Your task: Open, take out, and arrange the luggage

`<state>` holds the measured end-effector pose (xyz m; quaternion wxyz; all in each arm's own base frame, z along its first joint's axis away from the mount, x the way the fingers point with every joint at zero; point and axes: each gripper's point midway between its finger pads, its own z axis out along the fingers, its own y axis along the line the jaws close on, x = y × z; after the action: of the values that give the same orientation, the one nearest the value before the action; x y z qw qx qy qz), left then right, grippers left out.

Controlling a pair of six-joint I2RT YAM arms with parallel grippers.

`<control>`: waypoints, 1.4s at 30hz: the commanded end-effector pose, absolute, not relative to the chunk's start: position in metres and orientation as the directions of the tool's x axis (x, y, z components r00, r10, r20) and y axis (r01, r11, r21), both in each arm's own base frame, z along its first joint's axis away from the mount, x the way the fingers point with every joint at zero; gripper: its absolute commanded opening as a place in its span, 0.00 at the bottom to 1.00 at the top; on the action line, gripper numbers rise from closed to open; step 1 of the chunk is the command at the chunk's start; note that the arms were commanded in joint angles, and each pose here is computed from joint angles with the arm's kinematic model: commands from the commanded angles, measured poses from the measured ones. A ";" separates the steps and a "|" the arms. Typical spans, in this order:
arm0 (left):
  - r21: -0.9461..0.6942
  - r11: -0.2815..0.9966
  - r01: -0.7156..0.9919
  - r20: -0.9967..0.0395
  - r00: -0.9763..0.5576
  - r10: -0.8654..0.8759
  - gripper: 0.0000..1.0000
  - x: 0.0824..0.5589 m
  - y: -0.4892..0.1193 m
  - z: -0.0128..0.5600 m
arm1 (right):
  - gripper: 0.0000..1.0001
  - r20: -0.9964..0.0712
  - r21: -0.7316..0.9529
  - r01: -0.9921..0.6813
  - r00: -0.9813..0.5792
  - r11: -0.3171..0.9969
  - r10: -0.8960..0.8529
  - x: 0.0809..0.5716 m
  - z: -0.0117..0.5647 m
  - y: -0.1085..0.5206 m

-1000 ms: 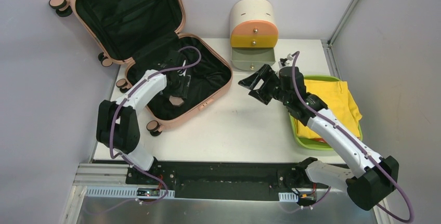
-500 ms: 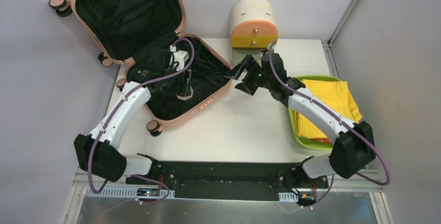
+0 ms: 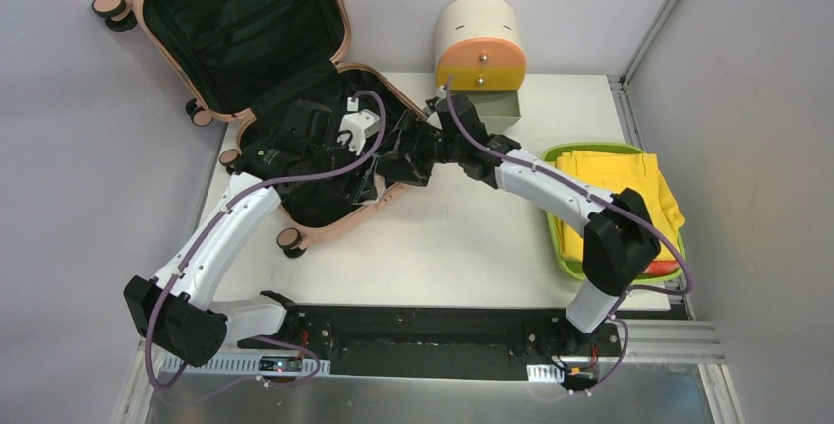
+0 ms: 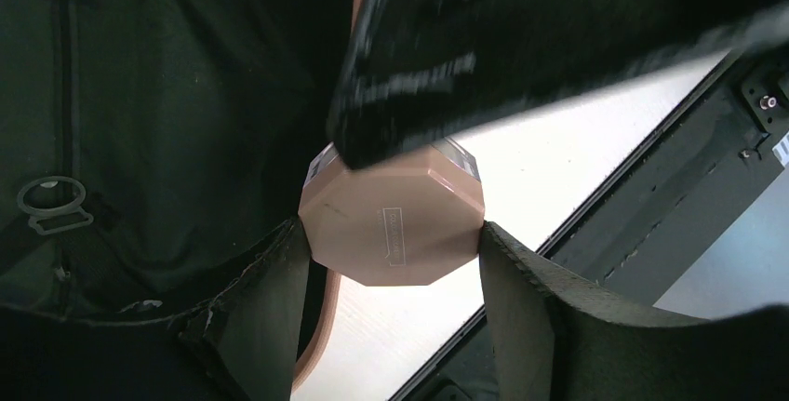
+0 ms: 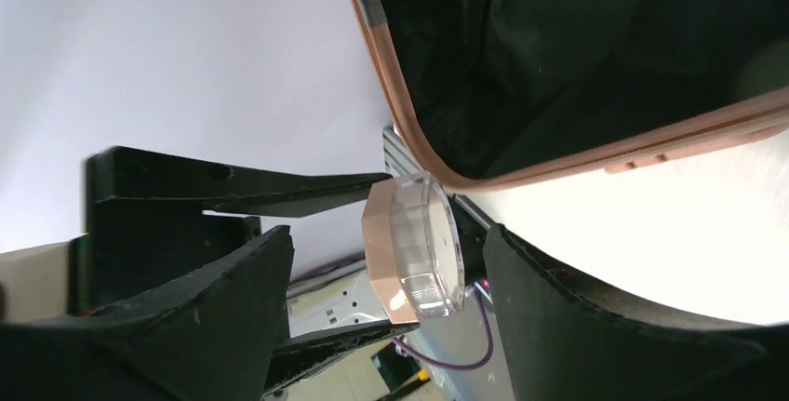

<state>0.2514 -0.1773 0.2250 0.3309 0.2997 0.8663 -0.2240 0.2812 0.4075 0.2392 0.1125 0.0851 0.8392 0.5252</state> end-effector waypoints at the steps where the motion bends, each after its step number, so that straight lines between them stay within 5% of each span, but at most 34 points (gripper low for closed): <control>1: -0.183 0.679 0.711 -0.728 -0.562 0.393 0.18 0.245 -0.183 0.231 | 0.76 -0.058 0.899 0.027 -0.982 0.437 0.180 0.259 0.247 0.421; 12: -0.173 0.686 0.707 -0.737 -0.555 0.386 0.24 0.244 -0.181 0.235 | 0.26 -0.069 0.893 0.020 -0.981 0.450 0.181 0.250 0.243 0.414; 15: -0.174 0.698 0.695 -0.742 -0.558 0.371 0.57 0.242 -0.179 0.238 | 0.23 -0.077 0.901 0.038 -0.967 0.432 0.245 0.263 0.249 0.404; 16: -0.175 0.701 0.691 -0.746 -0.558 0.365 0.84 0.241 -0.178 0.239 | 0.21 -0.078 0.902 0.052 -0.957 0.429 0.279 0.270 0.249 0.398; 17: -0.175 0.703 0.689 -0.748 -0.558 0.360 0.97 0.238 -0.176 0.240 | 0.21 -0.082 0.904 0.064 -0.944 0.423 0.318 0.278 0.251 0.391; 32: -0.074 0.824 0.561 -0.779 -0.548 0.304 0.99 0.206 -0.127 0.219 | 0.20 -0.088 0.894 0.337 -0.515 0.296 0.852 0.418 0.246 0.210; 42: -0.086 0.825 0.559 -0.753 -0.578 0.313 0.99 0.195 -0.123 0.191 | 0.22 -0.063 0.850 0.482 -0.309 0.213 0.949 0.503 0.228 0.162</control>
<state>0.1939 -0.1198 0.1866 0.3697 0.2505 0.8816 -0.1529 0.4718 0.1697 0.2085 0.2862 0.4695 0.7430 0.3815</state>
